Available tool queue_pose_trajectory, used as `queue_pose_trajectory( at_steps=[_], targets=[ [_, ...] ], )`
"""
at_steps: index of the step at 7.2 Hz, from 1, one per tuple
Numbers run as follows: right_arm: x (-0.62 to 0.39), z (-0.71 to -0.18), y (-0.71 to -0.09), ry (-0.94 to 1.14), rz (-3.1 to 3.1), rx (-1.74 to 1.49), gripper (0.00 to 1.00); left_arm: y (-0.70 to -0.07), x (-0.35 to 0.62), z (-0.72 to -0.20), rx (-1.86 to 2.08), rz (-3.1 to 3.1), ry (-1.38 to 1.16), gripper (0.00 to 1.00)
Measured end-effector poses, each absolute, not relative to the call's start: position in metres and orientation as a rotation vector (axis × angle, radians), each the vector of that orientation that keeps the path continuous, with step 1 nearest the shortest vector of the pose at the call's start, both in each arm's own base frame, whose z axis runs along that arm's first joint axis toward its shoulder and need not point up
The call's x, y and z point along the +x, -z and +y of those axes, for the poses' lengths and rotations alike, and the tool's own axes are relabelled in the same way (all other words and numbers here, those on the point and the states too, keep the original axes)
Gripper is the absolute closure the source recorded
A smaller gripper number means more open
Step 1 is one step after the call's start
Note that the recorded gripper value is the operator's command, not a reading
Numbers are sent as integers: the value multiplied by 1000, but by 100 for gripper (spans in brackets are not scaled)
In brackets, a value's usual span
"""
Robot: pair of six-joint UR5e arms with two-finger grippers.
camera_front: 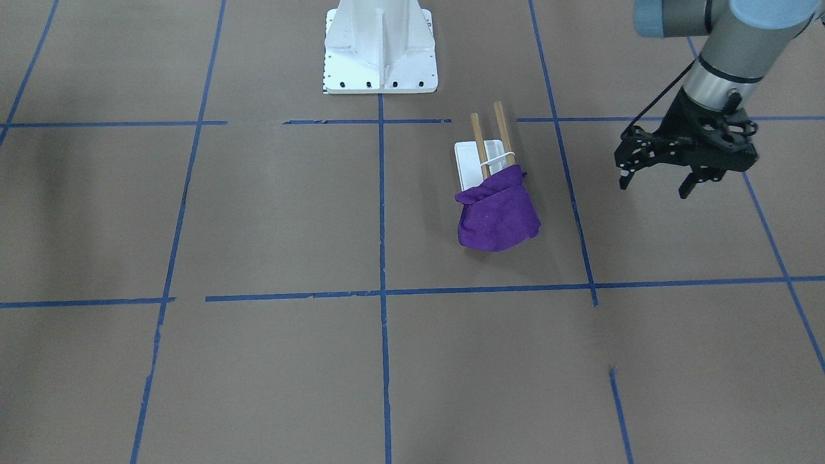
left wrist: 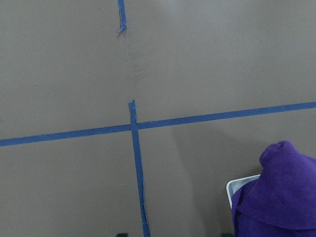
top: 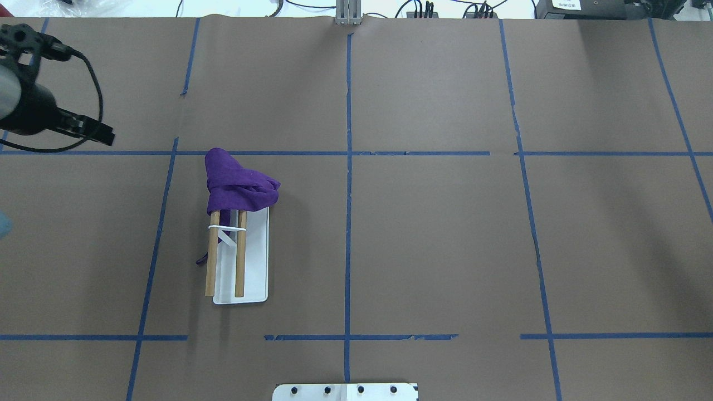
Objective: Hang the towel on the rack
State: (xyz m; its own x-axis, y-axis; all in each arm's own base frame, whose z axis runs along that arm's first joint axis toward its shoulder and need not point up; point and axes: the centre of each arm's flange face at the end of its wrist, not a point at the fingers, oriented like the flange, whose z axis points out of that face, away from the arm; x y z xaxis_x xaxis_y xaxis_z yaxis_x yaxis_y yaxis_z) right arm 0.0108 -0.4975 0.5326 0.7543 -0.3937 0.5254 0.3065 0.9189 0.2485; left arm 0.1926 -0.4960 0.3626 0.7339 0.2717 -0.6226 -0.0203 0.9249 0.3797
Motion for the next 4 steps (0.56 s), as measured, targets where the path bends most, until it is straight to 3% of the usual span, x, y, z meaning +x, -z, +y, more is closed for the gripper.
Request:
queue_pose_trajectory(
  at_steps=[4],
  targets=[
    [64,-467,-591,166,-744,55,0,-523,-28,-538,253,619,-277,0]
  ],
)
